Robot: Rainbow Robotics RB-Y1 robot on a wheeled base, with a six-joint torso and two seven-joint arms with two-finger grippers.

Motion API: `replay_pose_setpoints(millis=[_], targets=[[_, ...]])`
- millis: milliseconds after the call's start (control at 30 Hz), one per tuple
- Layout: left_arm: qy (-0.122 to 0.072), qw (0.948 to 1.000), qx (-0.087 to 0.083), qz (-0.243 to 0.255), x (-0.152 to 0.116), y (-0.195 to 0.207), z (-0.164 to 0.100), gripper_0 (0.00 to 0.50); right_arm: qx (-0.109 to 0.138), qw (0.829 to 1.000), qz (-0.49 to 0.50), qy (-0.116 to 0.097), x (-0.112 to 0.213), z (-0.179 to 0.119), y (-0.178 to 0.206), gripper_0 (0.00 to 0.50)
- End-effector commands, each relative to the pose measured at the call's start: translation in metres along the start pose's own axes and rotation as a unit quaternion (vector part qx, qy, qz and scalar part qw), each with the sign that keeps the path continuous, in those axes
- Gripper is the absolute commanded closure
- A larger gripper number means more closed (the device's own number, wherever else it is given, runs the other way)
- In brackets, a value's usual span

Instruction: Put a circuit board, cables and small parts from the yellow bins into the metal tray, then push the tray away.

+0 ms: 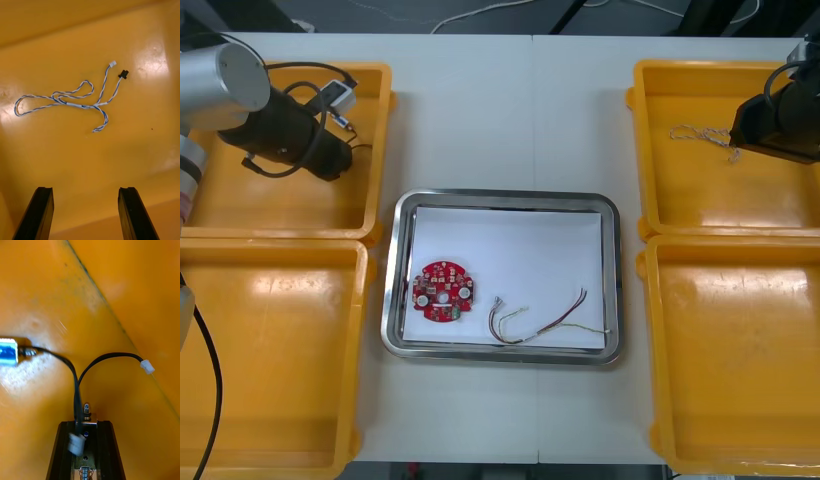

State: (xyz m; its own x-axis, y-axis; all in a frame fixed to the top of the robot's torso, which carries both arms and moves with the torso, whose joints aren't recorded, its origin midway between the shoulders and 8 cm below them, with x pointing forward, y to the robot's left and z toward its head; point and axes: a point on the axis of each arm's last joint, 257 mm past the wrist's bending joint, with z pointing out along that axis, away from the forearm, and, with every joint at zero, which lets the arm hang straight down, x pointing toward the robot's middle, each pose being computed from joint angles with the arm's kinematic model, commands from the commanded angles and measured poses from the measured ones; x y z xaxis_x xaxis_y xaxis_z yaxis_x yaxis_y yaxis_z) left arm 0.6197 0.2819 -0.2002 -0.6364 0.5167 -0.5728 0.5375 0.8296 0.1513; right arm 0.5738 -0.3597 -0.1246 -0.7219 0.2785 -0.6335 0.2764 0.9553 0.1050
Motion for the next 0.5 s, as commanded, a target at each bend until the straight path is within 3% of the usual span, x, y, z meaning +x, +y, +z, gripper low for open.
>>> replay_pose_setpoints(millis=[33,200,300,467,500], targets=[[0.003,0.9993,-0.007,0.038,0.025,0.018,-0.031,0.5,0.009,0.999,-0.031,-0.044,-0.039,-0.008,-0.002,0.0],[0.009,0.9994,0.009,0.031,0.043,0.013,-0.054,0.5,0.001,0.998,-0.028,-0.061,-0.051,0.0,-0.001,0.0],[0.024,0.9996,0.007,0.013,0.058,0.01,-0.073,0.5,-0.001,0.997,-0.026,-0.072,-0.056,0.008,-0.004,0.0],[0.07,0.9963,-0.047,-0.017,0.076,0.004,-0.125,0.5,-0.005,0.996,-0.021,-0.081,-0.061,0.024,-0.006,0.0],[0.076,0.9956,-0.05,-0.024,0.079,0.002,-0.131,0.5,-0.006,0.996,-0.02,-0.082,-0.061,0.026,-0.006,0.0]])
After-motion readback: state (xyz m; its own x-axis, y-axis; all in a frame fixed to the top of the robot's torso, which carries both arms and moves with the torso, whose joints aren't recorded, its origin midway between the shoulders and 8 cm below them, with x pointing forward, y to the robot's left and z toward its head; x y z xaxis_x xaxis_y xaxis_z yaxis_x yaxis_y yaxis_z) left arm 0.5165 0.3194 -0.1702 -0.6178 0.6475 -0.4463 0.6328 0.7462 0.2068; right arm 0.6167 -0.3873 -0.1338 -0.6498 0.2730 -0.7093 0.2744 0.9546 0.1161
